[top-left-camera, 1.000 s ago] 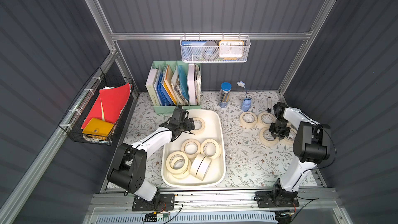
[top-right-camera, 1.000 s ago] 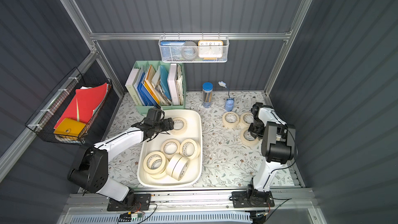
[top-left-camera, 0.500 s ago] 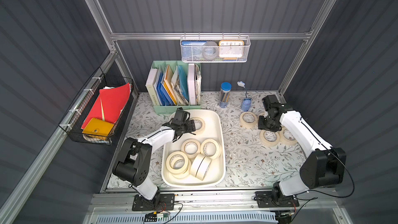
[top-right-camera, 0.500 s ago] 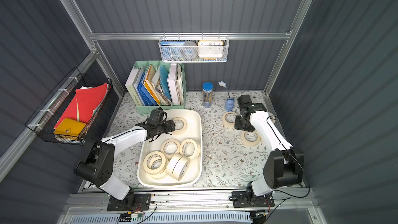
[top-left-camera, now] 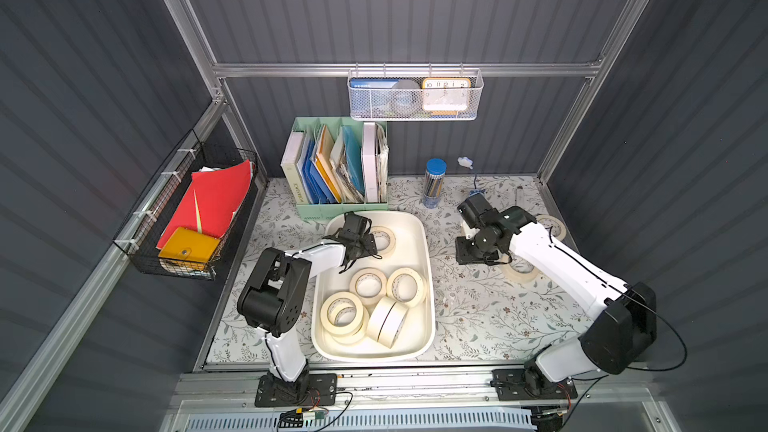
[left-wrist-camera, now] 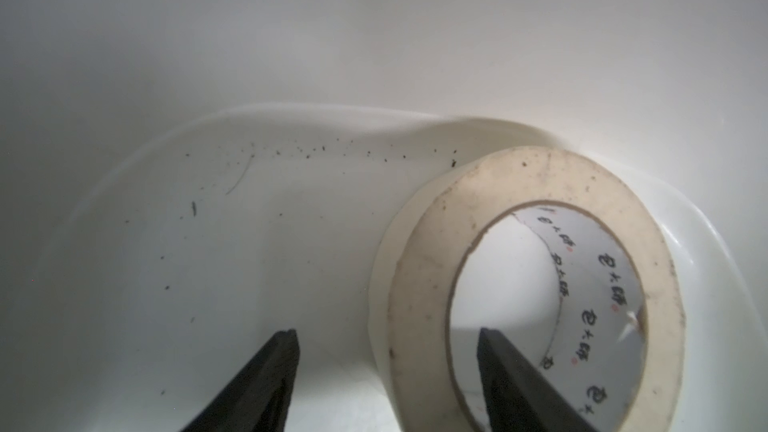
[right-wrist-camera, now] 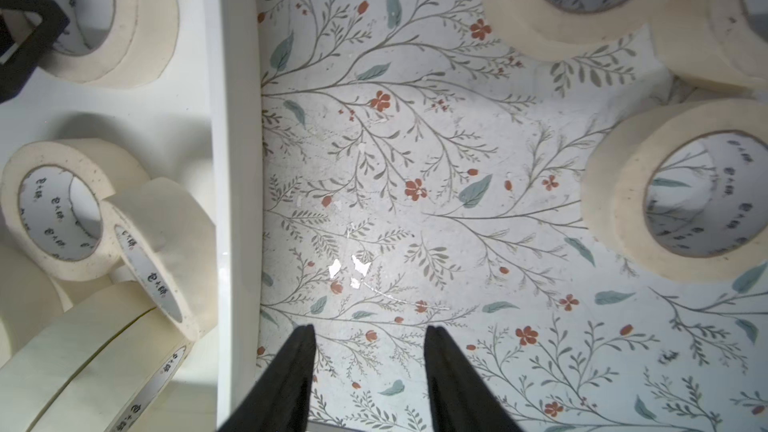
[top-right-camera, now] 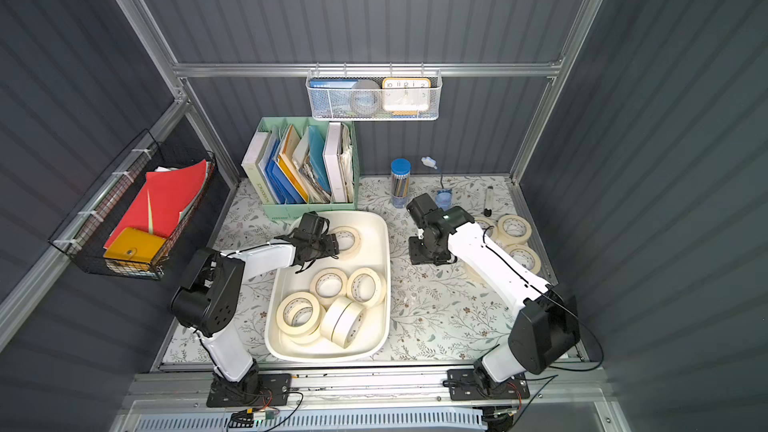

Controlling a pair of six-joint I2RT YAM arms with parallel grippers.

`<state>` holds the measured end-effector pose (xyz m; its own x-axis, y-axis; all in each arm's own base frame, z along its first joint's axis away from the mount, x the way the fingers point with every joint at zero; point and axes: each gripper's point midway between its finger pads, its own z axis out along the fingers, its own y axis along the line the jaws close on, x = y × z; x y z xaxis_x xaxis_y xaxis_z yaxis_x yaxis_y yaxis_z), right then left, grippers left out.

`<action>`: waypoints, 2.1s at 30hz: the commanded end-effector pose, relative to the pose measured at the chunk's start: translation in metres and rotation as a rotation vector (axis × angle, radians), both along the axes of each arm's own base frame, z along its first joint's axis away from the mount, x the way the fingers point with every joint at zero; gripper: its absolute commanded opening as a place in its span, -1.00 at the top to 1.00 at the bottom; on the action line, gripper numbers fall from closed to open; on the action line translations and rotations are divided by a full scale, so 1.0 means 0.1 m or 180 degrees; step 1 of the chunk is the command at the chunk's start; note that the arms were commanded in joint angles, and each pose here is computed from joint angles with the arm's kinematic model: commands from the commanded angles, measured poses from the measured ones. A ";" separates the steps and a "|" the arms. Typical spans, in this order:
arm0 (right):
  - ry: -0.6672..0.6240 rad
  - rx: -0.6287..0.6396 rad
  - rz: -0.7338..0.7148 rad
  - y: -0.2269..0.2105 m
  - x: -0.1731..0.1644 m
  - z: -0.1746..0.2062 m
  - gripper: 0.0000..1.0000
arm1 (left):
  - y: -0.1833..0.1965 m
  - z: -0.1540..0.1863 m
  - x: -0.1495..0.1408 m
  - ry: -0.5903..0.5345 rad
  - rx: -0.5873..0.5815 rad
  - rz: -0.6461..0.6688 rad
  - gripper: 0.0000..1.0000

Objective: Take out the art tape in the storage box
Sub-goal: Pick up the art tape from the storage box.

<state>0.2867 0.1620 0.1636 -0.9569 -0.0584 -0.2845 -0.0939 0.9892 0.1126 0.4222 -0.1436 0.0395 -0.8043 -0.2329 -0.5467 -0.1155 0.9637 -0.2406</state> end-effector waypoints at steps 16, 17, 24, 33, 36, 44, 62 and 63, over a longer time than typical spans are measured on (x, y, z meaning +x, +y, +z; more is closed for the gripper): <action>-0.0209 0.0243 0.0205 0.64 0.20 0.21 0.03 | 0.10 0.45 0.15 -0.0323 0.0102 0.0102 0.44; -0.0233 0.0266 0.0222 0.69 0.23 0.23 0.03 | 0.09 0.55 0.14 -0.0367 0.0091 0.0088 0.44; -0.0274 0.0571 0.0323 1.10 0.50 0.30 0.03 | -0.06 0.92 -0.06 -0.0515 0.0032 -0.0027 0.43; -0.0300 0.0674 0.0496 1.49 0.63 0.32 -0.01 | -0.41 1.14 -0.21 -0.0618 0.0018 -0.0238 0.40; -0.0292 0.0637 0.0500 1.52 0.68 0.25 -0.01 | -0.48 1.19 -0.23 -0.0650 -0.0020 -0.0285 0.40; -0.0138 0.0501 0.0496 1.59 0.79 -0.06 -0.01 | -0.56 1.38 -0.30 -0.0773 -0.0161 -0.0331 0.40; -0.0318 0.0204 0.0241 1.23 0.93 0.02 1.00 | -0.81 1.89 -0.59 -0.1299 -0.0787 -0.0858 -1.00; -0.0328 0.0181 0.0198 1.15 0.93 0.05 1.00 | -0.78 1.96 -0.62 -0.1384 -0.0778 -0.0879 -1.00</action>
